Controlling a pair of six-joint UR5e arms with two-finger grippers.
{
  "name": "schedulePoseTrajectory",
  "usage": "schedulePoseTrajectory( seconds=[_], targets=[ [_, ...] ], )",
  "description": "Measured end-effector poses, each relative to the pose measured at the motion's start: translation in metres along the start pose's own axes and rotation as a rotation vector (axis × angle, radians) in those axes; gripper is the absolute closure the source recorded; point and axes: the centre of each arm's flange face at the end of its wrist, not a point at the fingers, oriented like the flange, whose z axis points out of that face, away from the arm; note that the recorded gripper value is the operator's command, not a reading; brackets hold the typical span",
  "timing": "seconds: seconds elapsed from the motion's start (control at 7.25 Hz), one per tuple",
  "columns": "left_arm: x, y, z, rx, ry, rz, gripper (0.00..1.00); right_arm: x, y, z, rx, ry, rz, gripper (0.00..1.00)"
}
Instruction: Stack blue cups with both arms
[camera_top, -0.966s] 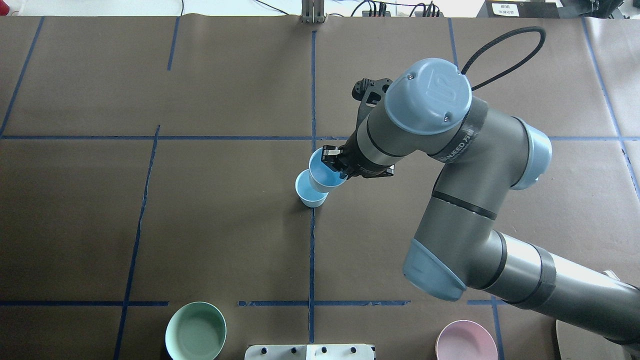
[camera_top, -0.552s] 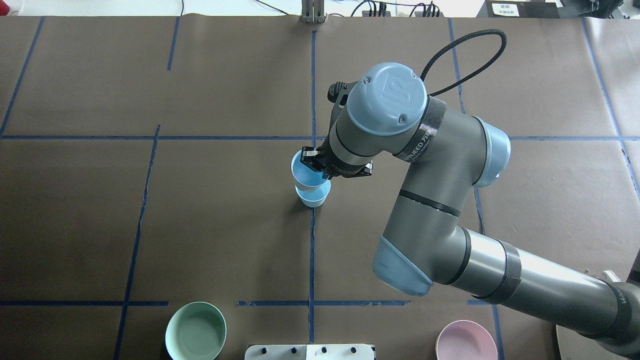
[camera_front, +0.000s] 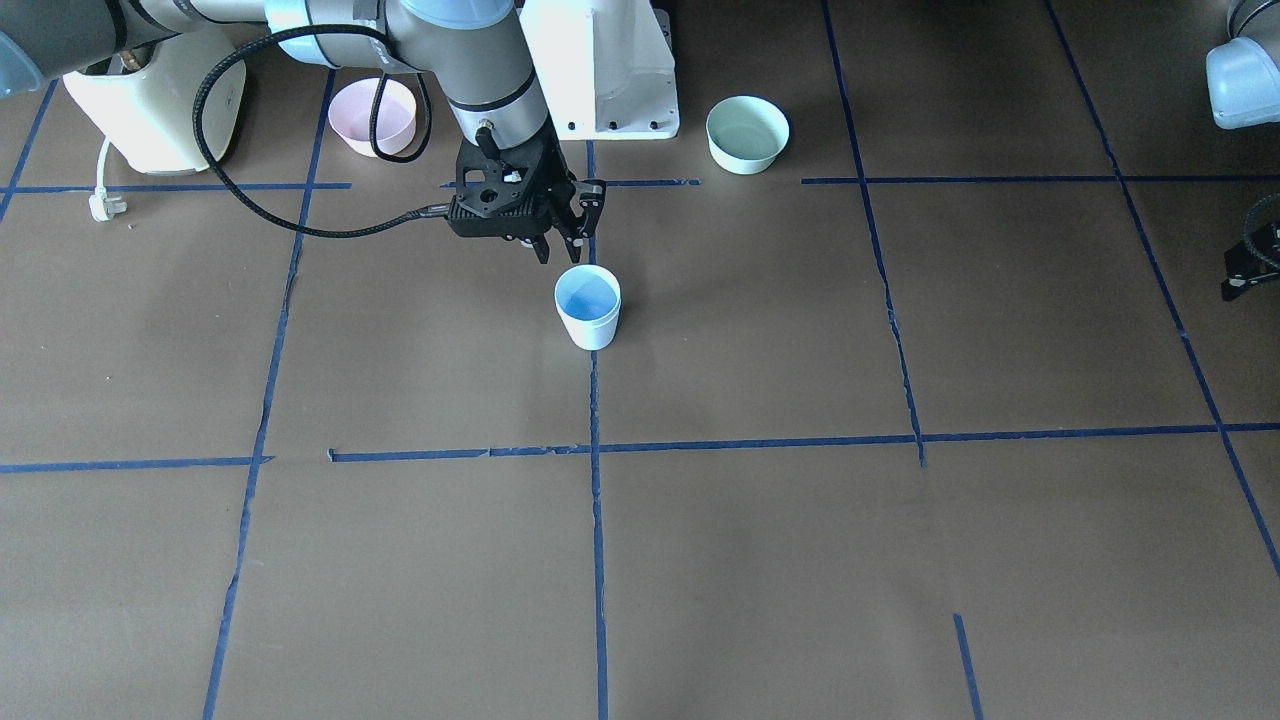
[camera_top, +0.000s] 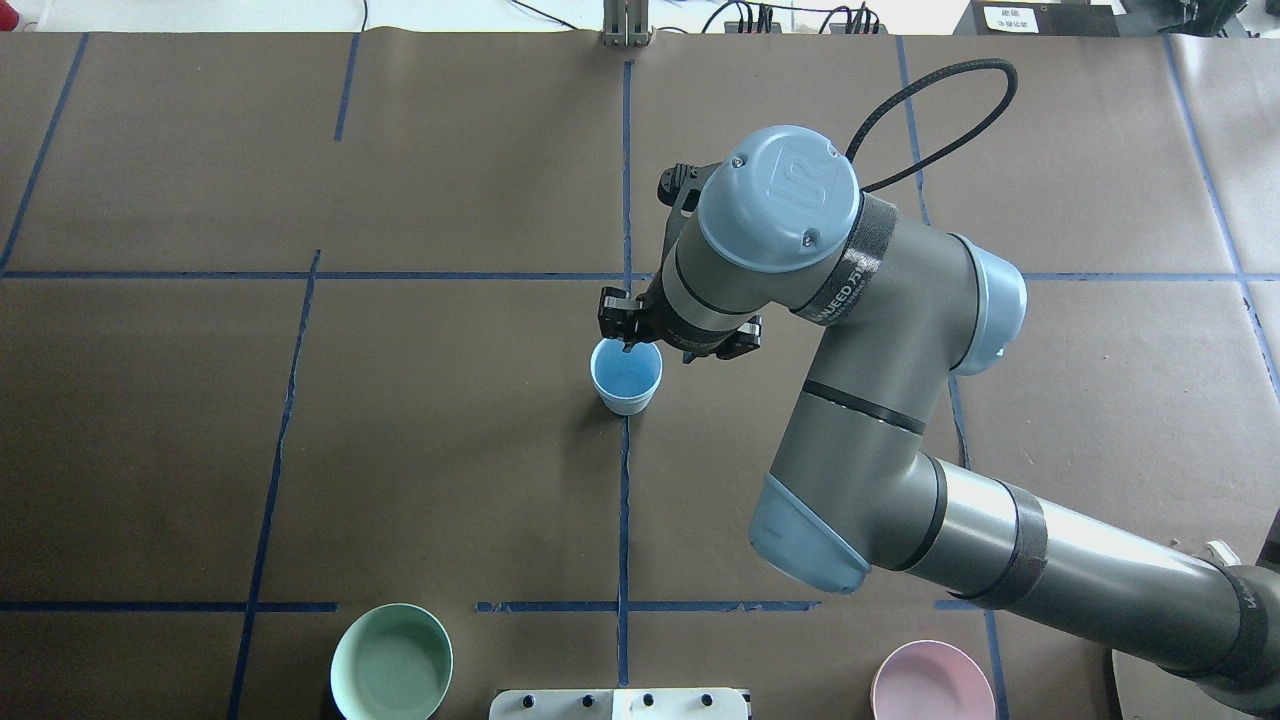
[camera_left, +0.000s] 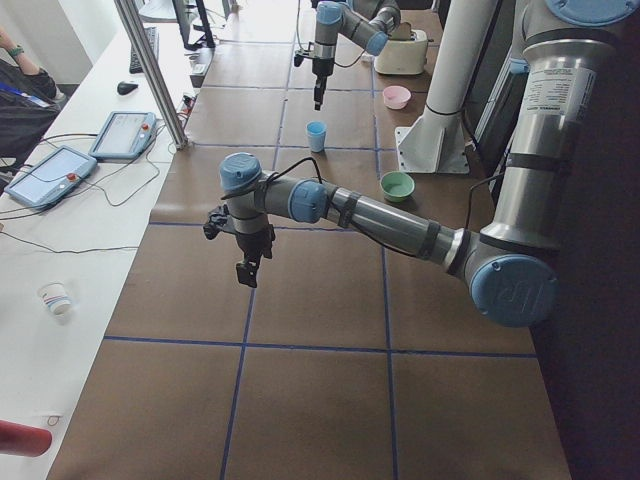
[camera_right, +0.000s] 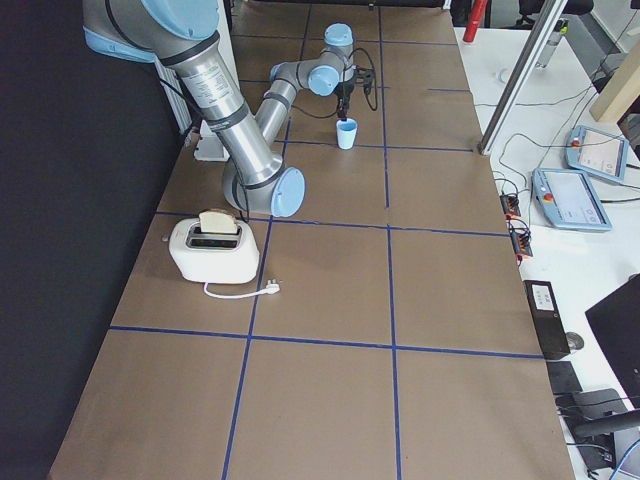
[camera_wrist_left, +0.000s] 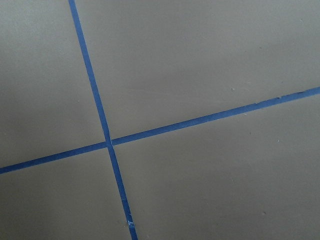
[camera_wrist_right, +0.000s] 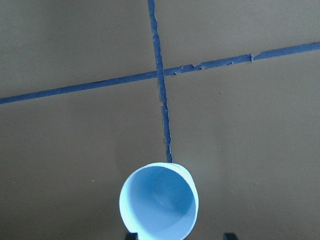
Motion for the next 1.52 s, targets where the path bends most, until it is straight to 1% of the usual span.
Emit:
schedulePoseTrajectory(
  seconds=[0.28,0.41,0.55,0.69,0.97,1.24,1.38,1.52],
  targets=[
    [-0.005,0.001,0.001,-0.003,0.0,-0.01,0.0,0.009,-0.006,-0.007,0.005,-0.001,0.004,0.0],
    [-0.016,0.002,0.003,-0.009,0.014,-0.032,0.0,0.028,-0.016,-0.018,0.011,0.006,-0.005,0.0],
    [-0.034,0.006,0.006,-0.016,0.052,-0.046,0.0,0.059,-0.033,-0.035,0.018,0.022,-0.041,0.0],
    [-0.058,0.011,0.009,-0.019,0.084,-0.046,0.0,0.095,-0.057,-0.053,0.019,0.045,-0.078,0.0],
    [-0.115,0.032,0.019,-0.029,0.121,-0.074,0.0,0.184,-0.108,-0.081,0.0,0.083,-0.15,0.0],
    [-0.153,0.061,0.022,-0.024,0.149,-0.116,0.0,0.307,-0.155,-0.109,-0.04,0.12,-0.207,0.0],
    [-0.162,0.078,0.03,-0.036,0.156,-0.144,0.0,0.376,-0.173,-0.119,-0.071,0.129,-0.237,0.0],
    [-0.168,0.096,0.04,-0.047,0.16,-0.161,0.0,0.442,-0.181,-0.128,-0.1,0.126,-0.261,0.0]
  ],
)
